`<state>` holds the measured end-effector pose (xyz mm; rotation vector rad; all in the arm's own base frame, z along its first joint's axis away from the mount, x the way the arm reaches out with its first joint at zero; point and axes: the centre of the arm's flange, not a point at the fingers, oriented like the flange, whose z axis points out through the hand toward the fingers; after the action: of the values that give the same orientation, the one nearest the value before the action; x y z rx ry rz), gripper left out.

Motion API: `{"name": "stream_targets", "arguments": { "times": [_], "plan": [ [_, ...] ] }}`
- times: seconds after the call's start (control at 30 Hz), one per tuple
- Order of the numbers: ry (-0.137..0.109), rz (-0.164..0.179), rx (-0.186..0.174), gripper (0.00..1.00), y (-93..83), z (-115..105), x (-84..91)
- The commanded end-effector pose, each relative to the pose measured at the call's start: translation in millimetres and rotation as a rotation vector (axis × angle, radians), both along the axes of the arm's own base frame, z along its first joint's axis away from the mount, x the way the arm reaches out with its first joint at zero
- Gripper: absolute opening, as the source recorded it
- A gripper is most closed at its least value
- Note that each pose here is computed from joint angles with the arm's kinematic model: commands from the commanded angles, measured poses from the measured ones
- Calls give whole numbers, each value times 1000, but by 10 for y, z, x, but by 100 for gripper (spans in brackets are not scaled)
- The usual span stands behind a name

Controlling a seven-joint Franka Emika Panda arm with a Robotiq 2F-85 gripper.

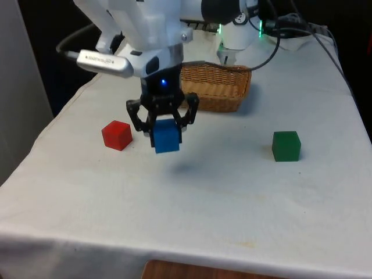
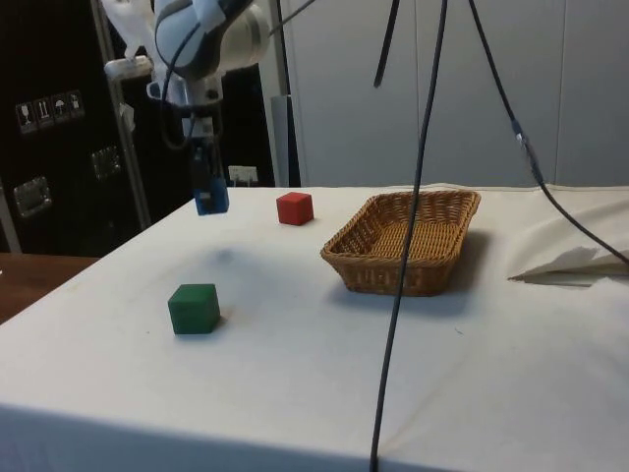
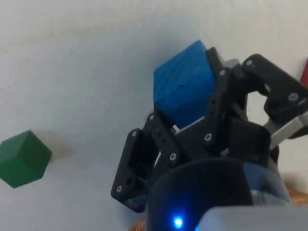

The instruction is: Pick up the blue cube and place it into the basket.

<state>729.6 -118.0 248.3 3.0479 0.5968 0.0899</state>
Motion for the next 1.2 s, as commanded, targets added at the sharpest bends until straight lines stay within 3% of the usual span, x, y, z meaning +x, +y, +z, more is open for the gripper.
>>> {"name": "stream_targets", "arguments": {
  "times": [0.0,0.07,0.1,0.37,0.4,0.63,0.67,0.73,1.17],
  "plan": [
    [-1,-6,4,1,-7,50,-17],
    [-2,-15,7,1,-20,141,-26],
    [0,-6,2,1,-15,73,-10],
    [3,-66,17,1,-39,492,-62],
    [5,-57,15,1,-35,448,-48],
    [1,-105,24,1,-40,717,-85],
    [3,-97,23,1,-43,678,-76],
    [1,-122,26,1,-42,791,-94],
    [15,-179,34,1,-52,818,-214]
  ]
}}
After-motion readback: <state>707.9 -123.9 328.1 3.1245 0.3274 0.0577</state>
